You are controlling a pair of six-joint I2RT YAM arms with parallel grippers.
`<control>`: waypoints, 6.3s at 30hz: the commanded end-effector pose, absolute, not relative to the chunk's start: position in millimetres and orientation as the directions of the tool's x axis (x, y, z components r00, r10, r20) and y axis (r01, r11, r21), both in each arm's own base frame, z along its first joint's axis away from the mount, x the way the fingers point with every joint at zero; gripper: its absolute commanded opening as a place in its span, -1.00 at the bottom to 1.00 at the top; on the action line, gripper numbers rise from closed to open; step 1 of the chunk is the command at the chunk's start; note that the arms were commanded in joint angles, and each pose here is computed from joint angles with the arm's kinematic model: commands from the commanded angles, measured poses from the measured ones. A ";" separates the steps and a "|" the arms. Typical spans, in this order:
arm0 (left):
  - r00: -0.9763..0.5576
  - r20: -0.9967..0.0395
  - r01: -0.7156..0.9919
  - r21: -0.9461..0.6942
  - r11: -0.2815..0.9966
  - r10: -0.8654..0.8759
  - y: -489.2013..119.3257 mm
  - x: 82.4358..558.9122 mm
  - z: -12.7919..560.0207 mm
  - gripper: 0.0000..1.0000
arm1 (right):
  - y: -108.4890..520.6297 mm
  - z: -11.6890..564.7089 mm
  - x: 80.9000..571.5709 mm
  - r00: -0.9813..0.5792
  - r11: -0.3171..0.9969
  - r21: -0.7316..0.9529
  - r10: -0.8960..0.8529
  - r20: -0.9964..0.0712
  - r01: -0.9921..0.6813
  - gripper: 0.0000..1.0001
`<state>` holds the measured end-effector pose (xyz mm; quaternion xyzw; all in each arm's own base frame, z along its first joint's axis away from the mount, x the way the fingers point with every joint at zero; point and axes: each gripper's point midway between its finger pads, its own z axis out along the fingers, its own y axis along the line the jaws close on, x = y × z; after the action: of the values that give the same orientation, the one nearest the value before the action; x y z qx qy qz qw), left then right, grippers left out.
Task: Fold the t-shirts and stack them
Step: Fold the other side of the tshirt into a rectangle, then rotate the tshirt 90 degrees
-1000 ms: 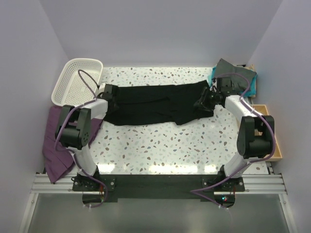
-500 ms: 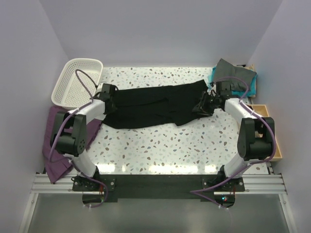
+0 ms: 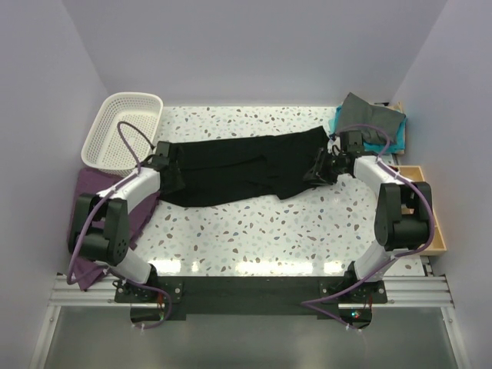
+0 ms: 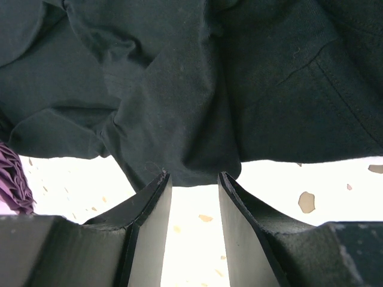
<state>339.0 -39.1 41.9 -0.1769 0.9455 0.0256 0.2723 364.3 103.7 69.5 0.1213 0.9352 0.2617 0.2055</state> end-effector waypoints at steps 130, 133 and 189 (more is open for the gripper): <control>-0.809 -0.521 -0.133 -0.291 0.947 -0.274 -114.7 458.7 -0.6 0.36 | 115.5 24.7 482.6 -0.872 0.922 0.345 0.309 -0.380 0.176 0.46; -0.843 -0.466 -0.146 -0.282 0.948 -0.269 -121.8 421.4 -18.4 0.33 | 120.7 15.9 492.0 -0.883 0.924 0.341 0.300 -0.361 0.175 0.46; -0.726 -0.688 0.556 -0.592 0.584 -0.006 -381.6 486.1 104.9 0.30 | 139.1 152.0 336.7 -0.790 0.890 0.434 0.165 -0.591 -0.138 0.64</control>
<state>504.5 -343.8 64.6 0.1141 0.8807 -0.3089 0.3406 355.7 150.3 161.0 0.0103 0.9118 0.2536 0.3229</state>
